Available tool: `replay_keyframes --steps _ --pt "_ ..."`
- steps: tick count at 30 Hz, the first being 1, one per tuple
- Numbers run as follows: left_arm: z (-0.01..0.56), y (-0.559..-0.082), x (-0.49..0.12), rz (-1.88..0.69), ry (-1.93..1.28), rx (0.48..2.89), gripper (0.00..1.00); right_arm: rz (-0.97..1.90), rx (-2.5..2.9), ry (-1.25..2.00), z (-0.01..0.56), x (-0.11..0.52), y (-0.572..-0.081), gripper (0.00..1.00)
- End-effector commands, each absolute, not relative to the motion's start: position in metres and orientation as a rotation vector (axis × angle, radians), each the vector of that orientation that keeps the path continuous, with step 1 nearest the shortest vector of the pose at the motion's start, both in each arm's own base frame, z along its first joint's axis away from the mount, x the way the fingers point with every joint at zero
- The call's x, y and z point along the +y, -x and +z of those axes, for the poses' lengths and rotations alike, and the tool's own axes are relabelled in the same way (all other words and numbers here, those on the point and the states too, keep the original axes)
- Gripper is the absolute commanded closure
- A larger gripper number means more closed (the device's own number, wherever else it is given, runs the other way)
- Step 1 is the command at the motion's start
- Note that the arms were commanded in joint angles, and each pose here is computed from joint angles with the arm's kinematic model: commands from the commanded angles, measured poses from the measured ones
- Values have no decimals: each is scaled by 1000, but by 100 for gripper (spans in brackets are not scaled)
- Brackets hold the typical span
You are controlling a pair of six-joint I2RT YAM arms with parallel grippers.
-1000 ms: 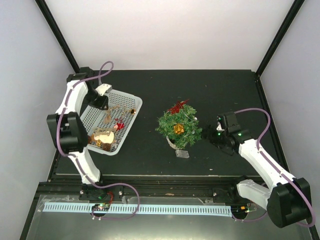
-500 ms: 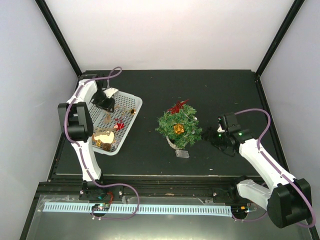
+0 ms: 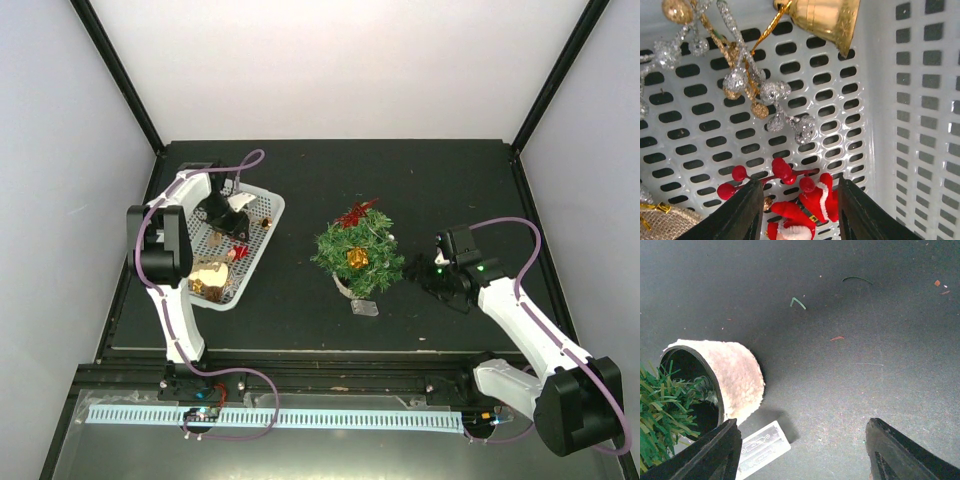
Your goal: Decorate the small christmas tree
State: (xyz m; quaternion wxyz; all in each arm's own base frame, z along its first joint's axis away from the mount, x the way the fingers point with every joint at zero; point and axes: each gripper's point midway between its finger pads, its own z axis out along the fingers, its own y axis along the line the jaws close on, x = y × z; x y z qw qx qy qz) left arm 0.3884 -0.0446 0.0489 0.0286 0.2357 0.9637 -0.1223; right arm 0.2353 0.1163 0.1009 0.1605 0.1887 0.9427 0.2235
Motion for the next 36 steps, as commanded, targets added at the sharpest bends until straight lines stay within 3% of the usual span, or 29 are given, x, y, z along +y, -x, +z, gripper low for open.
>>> replay_keyframes --steps 1,23,31,36 --pt "65 -399 -54 -400 -729 2893 57 651 2679 -525 104 117 -236 31" --pt "34 -406 -48 -341 -711 2928 59 697 2675 -501 113 122 -236 32" --pt "31 -405 -52 -368 -720 2916 80 694 2680 -494 115 122 -234 32" --pt "31 -402 -52 -375 -726 2917 86 695 2679 -486 118 122 -234 32"
